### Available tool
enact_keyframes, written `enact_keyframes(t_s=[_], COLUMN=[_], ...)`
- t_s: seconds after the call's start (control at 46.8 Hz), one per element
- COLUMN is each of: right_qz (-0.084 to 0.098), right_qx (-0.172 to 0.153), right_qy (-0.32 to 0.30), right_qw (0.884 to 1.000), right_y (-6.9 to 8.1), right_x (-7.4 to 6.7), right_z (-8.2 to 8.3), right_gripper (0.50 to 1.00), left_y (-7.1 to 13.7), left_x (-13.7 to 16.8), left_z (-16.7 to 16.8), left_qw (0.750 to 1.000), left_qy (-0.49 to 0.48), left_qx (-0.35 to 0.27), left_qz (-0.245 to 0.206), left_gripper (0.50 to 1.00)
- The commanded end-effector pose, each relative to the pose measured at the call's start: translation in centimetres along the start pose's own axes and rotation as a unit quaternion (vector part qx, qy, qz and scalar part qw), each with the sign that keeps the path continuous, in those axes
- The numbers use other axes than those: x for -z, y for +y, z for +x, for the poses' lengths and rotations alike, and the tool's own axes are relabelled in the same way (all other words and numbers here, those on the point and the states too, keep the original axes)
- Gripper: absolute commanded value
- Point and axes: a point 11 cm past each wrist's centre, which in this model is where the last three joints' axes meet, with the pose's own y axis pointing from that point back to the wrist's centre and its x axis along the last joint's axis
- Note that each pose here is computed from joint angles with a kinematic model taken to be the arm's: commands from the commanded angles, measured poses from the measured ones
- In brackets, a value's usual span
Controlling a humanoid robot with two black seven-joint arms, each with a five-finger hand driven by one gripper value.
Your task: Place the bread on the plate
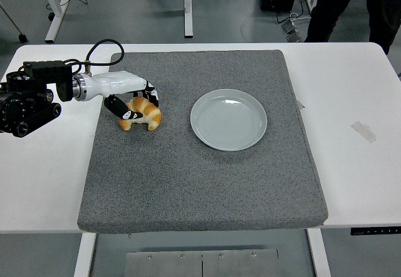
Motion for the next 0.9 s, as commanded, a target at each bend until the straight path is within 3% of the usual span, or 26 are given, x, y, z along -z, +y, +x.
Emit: enact_keyframes(t_s=[0.0, 0.491, 0.876], right_qz=[0.0, 0.0, 0.0], right_qx=[0.0, 0.0, 0.0], right_qy=[0.0, 0.0, 0.0], right_qw=[1.0, 1.0, 1.0], right_y=[0.0, 0.0, 0.0], right_x=[0.0, 0.0, 0.0], right_z=[0.0, 0.0, 0.0], right_gripper=[1.0, 1.0, 1.0], left_y=[0.0, -0.1, -0.3], left_x=[0.0, -1.0, -3.8], left_z=[0.5, 4.5, 11.3], left_qw=[1.0, 0.999, 0.996], left_qy=[-0.002, -0.024, -0.054], left_qx=[-0.004, -0.029, -0.064], left_qz=[0.0, -0.007, -0.027], left_gripper=[0.5, 0.5, 0.5])
